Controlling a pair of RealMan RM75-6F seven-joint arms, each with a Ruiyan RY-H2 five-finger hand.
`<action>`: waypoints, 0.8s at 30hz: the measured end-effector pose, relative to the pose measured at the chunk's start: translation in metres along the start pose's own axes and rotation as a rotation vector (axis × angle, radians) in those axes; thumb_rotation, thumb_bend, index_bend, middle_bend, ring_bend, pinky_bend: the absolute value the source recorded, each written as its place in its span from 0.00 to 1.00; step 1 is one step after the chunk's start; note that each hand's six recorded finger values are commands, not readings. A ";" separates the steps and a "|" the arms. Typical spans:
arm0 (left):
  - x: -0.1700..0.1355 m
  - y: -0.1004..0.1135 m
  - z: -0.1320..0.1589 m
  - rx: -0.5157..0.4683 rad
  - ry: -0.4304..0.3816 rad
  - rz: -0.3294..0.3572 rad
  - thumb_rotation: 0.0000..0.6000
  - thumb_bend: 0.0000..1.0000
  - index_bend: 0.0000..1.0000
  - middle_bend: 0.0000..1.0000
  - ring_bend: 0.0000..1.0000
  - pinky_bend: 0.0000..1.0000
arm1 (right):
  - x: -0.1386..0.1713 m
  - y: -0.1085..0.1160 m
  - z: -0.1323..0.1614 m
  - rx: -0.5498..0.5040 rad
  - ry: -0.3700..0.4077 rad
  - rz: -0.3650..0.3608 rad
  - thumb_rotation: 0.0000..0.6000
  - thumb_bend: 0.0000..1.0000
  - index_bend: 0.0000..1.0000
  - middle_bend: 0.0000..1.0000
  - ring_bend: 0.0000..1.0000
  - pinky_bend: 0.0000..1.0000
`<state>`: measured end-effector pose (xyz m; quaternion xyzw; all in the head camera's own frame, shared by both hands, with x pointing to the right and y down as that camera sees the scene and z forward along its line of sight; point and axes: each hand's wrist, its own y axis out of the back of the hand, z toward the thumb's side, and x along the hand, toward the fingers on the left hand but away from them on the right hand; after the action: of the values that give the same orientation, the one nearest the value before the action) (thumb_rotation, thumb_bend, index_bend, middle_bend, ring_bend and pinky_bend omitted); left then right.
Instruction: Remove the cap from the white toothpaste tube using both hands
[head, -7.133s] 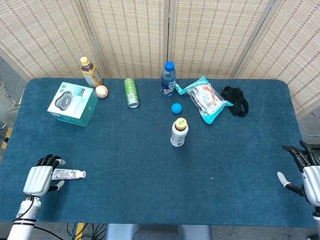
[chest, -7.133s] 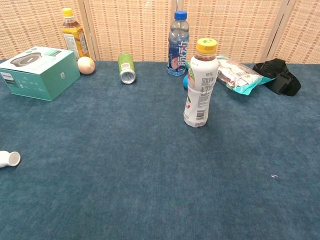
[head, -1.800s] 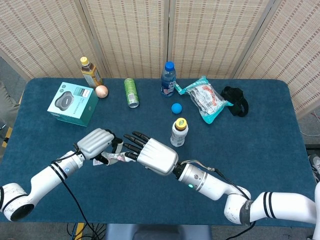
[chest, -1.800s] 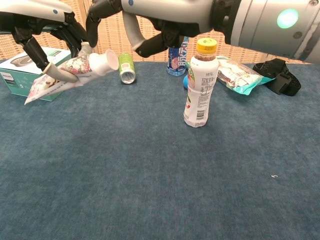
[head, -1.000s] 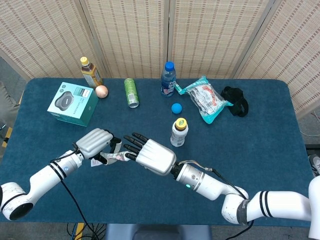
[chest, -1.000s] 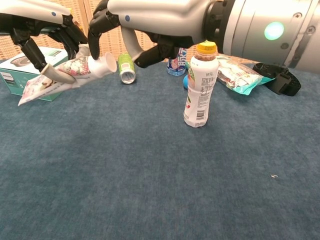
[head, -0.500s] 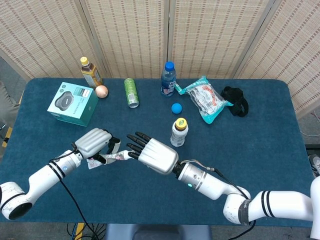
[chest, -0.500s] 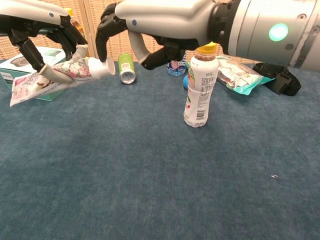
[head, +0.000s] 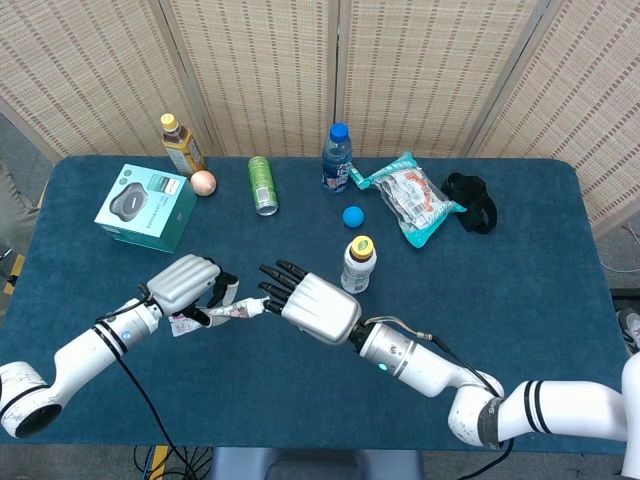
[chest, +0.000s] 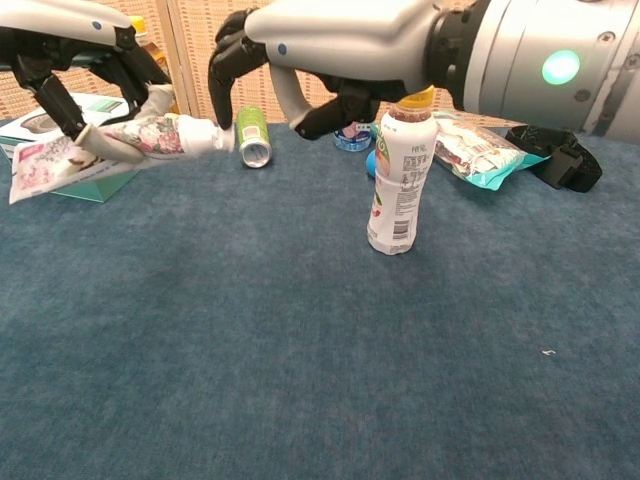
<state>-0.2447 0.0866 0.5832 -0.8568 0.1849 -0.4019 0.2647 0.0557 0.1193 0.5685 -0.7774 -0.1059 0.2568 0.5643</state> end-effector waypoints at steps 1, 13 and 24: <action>0.000 0.000 0.000 -0.001 -0.001 0.000 1.00 0.40 0.68 0.76 0.52 0.35 | 0.000 0.000 0.000 0.000 -0.001 0.001 0.93 1.00 0.34 0.21 0.03 0.14; -0.001 0.001 0.001 -0.017 -0.011 -0.001 1.00 0.40 0.68 0.76 0.52 0.35 | 0.002 -0.006 -0.005 0.002 -0.014 0.010 0.93 1.00 0.34 0.21 0.03 0.14; -0.004 0.001 0.008 -0.050 -0.032 -0.005 1.00 0.40 0.68 0.76 0.52 0.35 | -0.002 -0.008 -0.003 0.004 -0.010 0.003 0.93 1.00 0.34 0.21 0.03 0.14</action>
<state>-0.2413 0.0901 0.5761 -0.8701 0.1884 -0.3840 0.2450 0.0570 0.1185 0.5771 -0.7752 -0.1069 0.2619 0.5648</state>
